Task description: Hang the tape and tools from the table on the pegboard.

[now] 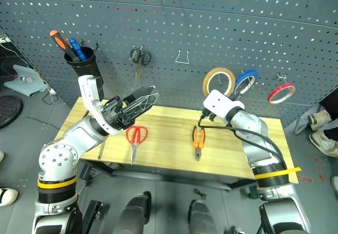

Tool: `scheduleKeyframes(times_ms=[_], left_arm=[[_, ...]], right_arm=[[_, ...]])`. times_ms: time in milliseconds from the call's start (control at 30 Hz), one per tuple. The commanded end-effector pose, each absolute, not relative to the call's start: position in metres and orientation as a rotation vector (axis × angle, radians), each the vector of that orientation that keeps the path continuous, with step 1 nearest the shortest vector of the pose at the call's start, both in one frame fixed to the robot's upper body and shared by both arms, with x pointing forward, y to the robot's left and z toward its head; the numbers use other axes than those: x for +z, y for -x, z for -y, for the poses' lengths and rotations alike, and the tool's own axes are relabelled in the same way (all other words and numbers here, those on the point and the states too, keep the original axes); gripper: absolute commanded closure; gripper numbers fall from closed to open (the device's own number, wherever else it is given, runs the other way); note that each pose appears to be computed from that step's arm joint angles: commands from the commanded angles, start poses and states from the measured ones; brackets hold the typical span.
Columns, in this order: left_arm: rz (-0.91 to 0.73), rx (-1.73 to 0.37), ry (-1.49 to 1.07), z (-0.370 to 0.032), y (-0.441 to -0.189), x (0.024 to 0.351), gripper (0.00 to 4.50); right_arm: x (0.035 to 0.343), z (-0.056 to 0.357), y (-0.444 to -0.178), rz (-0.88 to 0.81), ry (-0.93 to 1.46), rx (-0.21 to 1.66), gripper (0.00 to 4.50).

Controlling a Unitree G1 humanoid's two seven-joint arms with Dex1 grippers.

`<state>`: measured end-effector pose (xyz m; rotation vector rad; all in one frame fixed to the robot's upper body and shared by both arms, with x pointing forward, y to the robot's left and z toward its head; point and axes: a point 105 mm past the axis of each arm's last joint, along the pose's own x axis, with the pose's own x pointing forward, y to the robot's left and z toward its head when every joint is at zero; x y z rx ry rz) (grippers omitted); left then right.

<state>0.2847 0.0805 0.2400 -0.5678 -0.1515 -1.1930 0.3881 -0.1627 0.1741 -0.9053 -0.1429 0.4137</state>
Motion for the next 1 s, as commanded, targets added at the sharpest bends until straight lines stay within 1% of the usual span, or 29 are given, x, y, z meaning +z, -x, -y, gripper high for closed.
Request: scheduleKeyframes(times_ms=[33,67,100,167,200,267,333,400,467,567,633,733,867,1000], left_arm=[[0.185,-1.246,0.555,-0.076,-0.277,0.25,0.0],[0.182,-1.244,0.556,-0.077,-0.277,0.249,0.0],[0.181,-1.243,0.556,-0.077,-0.277,0.249,0.0],[0.178,-1.24,0.556,-0.078,-0.277,0.248,0.0],[0.176,-1.238,0.556,-0.078,-0.276,0.248,0.0],[0.157,-1.234,0.551,-0.08,-0.275,0.245,0.0],[0.123,-1.239,0.537,-0.083,-0.272,0.238,0.0],[0.076,-1.24,0.509,-0.088,-0.269,0.229,0.0],[0.016,-1.217,0.48,-0.101,-0.268,0.217,0.0],[-0.1,-1.177,0.419,-0.122,-0.263,0.192,0.0],[-0.176,-1.145,0.396,-0.137,-0.256,0.175,0.0],[-0.269,-1.087,0.387,-0.159,-0.245,0.153,0.0],[-0.304,-1.055,0.38,-0.167,-0.238,0.147,0.0],[-0.3,-1.044,0.385,-0.166,-0.235,0.149,0.0]], right_arm=[[0.18,0.165,-0.386,0.155,0.886,0.405,1.53],[0.177,0.166,-0.385,0.145,0.879,0.408,1.12],[0.175,0.166,-0.384,0.138,0.875,0.411,0.85],[0.168,0.167,-0.38,0.117,0.869,0.423,0.11],[0.164,0.168,-0.376,0.103,0.863,0.431,0.03],[0.151,0.169,-0.368,0.056,0.826,0.458,0.03],[0.129,0.169,-0.358,-0.06,0.73,0.494,0.03],[0.109,0.168,-0.352,-0.205,0.542,0.499,0.03],[0.097,0.158,-0.348,-0.328,0.388,0.521,0.03],[0.087,0.145,-0.348,-0.477,0.263,0.546,0.03],[0.086,0.139,-0.352,-0.539,0.197,0.536,0.03],[0.084,0.135,-0.367,-0.603,0.118,0.48,0.03],[0.079,0.139,-0.383,-0.671,-0.006,0.365,0.03],[0.073,0.146,-0.398,-0.689,-0.004,0.281,0.03]])
